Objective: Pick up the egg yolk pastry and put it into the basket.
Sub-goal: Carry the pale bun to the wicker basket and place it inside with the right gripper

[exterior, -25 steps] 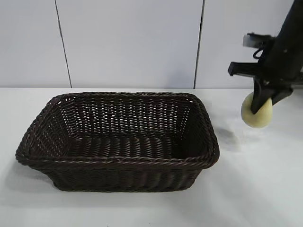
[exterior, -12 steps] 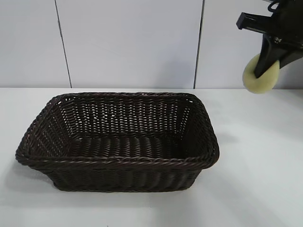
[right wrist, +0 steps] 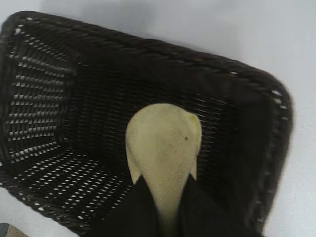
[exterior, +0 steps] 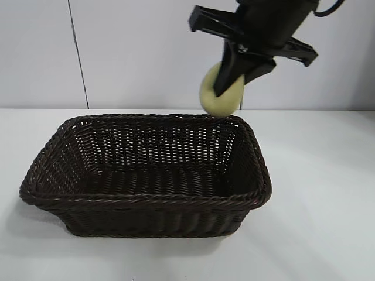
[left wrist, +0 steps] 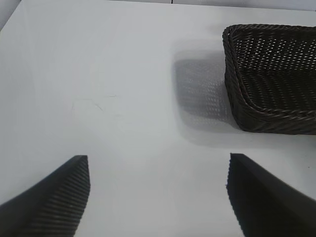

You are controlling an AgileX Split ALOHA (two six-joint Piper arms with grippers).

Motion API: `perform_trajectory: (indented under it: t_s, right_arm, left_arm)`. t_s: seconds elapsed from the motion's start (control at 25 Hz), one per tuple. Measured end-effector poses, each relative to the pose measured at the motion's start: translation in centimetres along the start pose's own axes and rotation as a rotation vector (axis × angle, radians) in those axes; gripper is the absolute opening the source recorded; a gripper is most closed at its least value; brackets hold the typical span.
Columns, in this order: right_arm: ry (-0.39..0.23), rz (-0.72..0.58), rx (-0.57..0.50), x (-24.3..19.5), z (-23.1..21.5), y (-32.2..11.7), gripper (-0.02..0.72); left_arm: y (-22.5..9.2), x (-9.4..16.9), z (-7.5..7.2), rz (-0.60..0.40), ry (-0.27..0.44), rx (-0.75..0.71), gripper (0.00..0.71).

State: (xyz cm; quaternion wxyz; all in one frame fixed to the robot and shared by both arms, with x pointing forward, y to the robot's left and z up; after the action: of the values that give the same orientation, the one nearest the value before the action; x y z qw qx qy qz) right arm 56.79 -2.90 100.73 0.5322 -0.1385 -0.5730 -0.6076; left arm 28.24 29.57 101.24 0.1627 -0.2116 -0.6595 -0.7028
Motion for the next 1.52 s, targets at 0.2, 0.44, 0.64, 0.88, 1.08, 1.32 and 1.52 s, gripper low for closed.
perform_trajectory:
  t_s: [0.2, 0.44, 0.64, 0.88, 1.08, 1.32, 1.52]
  right_arm:
    - [-0.007, 0.037, 0.008, -3.6, 0.1, -1.1, 0.030]
    - [-0.044, 0.095, -0.012, -9.1, -1.6, -2.9, 0.030]
    - [-0.061, 0.136, -0.035, -10.9, -2.3, -4.1, 0.030]
    - [-0.066, 0.173, -0.066, -10.9, -2.3, -4.6, 0.197]
    - [-0.081, 0.225, -0.050, -10.4, -2.5, -5.3, 0.544]
    - [-0.081, 0.249, -0.014, -8.1, -1.4, -3.3, 0.607]
    - [-0.139, 0.243, -0.043, -5.4, -1.6, -0.1, 0.610]
  left_arm:
    - [0.0, 0.0, 0.0, 0.000, 0.000, 0.000, 0.560]
    - [0.0, 0.0, 0.0, 0.000, 0.000, 0.000, 0.560]
    - [0.0, 0.0, 0.0, 0.000, 0.000, 0.000, 0.560]
    - [0.0, 0.0, 0.0, 0.000, 0.000, 0.000, 0.560]
    - [0.0, 0.0, 0.0, 0.000, 0.000, 0.000, 0.560]
    - [0.0, 0.0, 0.0, 0.000, 0.000, 0.000, 0.560]
    - [0.0, 0.0, 0.0, 0.000, 0.000, 0.000, 0.560]
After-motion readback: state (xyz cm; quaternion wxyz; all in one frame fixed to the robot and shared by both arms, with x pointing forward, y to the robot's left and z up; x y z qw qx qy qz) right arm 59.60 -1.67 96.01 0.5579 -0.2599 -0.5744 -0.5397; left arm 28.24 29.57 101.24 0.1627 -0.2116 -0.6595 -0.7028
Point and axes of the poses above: a point on each arm's last joint axis where the gripper is mounted, x pointing back along that axis away from the gripper, z along the wrist's bending axis when the last joint is at zero, y = z × x, the point moved 6 cm from there along -x, pointing out along that axis toward the gripper, and after that the axes turned 3 degrees about -x, right-handed, at the moved point
